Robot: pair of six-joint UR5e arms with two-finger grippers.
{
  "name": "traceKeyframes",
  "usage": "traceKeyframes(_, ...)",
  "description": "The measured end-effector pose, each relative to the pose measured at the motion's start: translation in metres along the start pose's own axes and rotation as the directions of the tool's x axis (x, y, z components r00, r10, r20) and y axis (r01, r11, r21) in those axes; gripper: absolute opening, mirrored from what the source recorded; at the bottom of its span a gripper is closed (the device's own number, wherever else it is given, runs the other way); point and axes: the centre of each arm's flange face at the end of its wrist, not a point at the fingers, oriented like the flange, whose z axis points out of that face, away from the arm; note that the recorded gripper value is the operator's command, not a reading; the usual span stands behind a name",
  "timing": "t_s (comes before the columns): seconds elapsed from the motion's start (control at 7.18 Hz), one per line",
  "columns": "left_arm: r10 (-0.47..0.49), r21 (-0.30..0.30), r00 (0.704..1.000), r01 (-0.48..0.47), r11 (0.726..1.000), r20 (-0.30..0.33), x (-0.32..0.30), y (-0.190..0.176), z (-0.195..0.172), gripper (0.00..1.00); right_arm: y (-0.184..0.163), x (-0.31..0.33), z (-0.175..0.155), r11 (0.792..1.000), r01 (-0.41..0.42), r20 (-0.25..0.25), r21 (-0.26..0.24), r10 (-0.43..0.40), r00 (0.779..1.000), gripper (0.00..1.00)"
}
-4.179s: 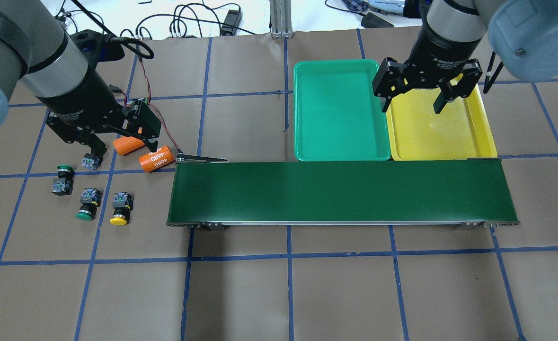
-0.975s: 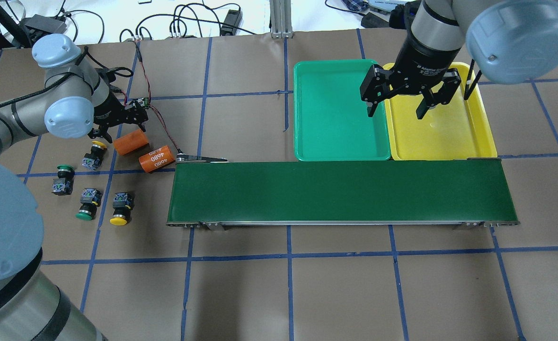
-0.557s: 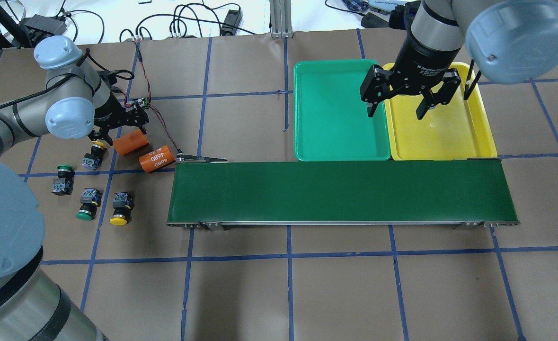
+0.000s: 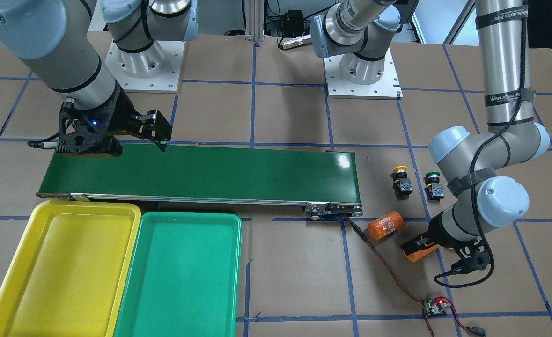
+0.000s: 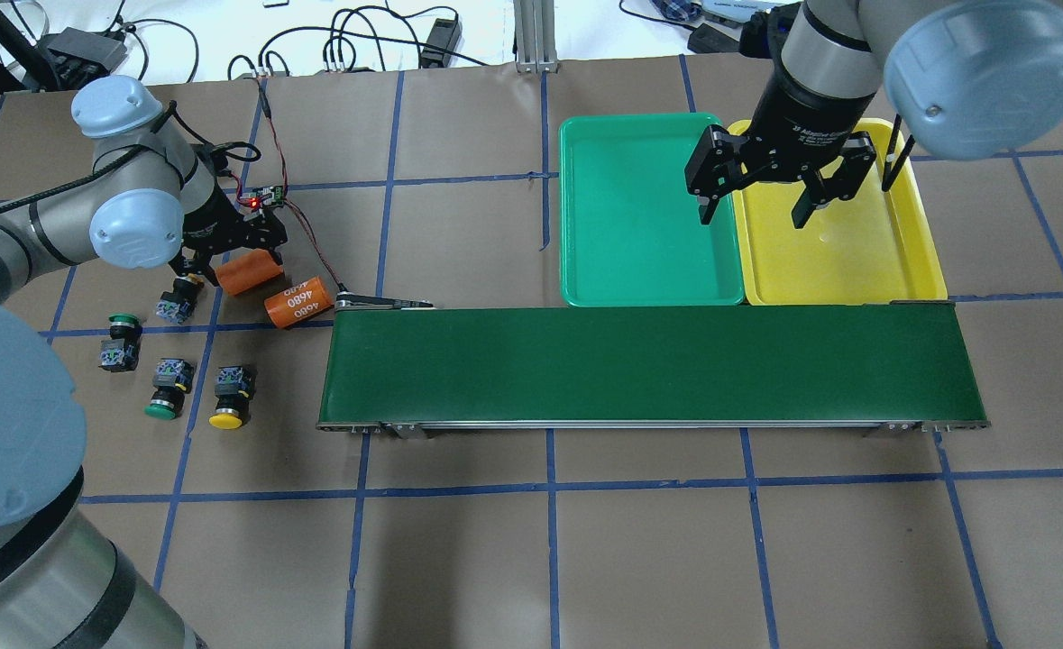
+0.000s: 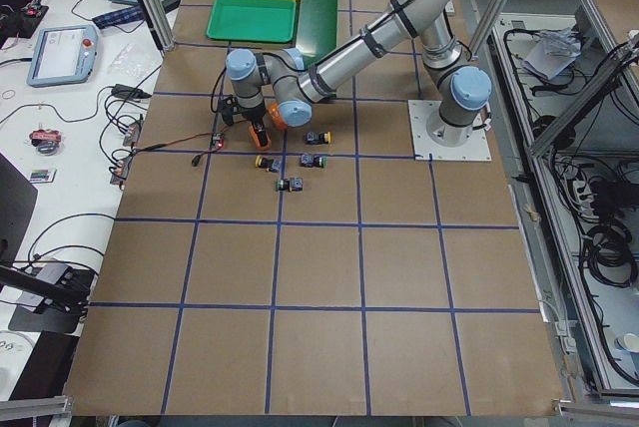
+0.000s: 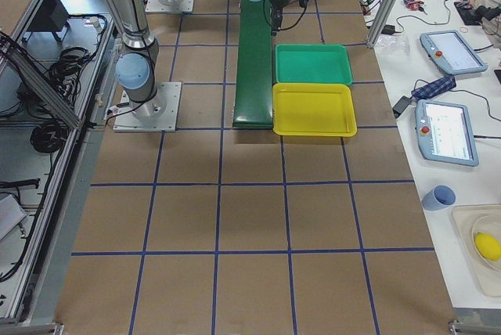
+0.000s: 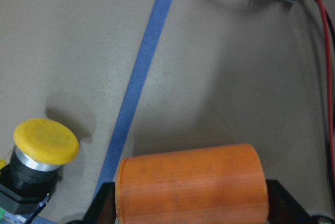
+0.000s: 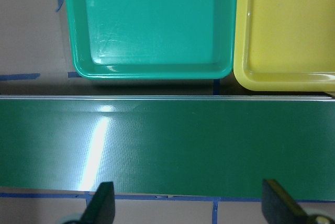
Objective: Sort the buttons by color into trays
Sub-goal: 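Carry the orange cylinder with the left gripper onto the green belt and release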
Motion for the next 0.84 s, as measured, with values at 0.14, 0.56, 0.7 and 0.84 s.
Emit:
traceKeyframes(0.14, 0.000, -0.003, 1.000, 0.000, 1.000, 0.000, 0.000, -0.001, 0.001, 0.00, 0.000, 0.000, 0.000, 1.000, -0.001, 0.001, 0.000, 0.001, 1.000, 1.00)
traceKeyframes(0.56, 0.019, 0.017, 1.000, -0.019, 1.000, -0.004, 0.009, -0.002, -0.021, 0.00, 0.000, -0.001, 0.001, 1.000, -0.006, 0.007, -0.001, 0.006, 1.000, 1.00)
traceKeyframes(0.7, 0.043, 0.020, 0.999, -0.043, 0.999, -0.003, 0.023, 0.003, -0.045, 0.00, -0.001, 0.000, 0.001, 1.000, -0.004, 0.006, -0.001, 0.004, 1.000, 1.00)
traceKeyframes(0.84, 0.087, 0.021, 0.996, -0.087, 0.996, -0.002, 0.049, 0.019, -0.071, 0.00, -0.001, 0.000, 0.001, 1.000, -0.003, 0.004, -0.001, 0.003, 1.000, 1.00)
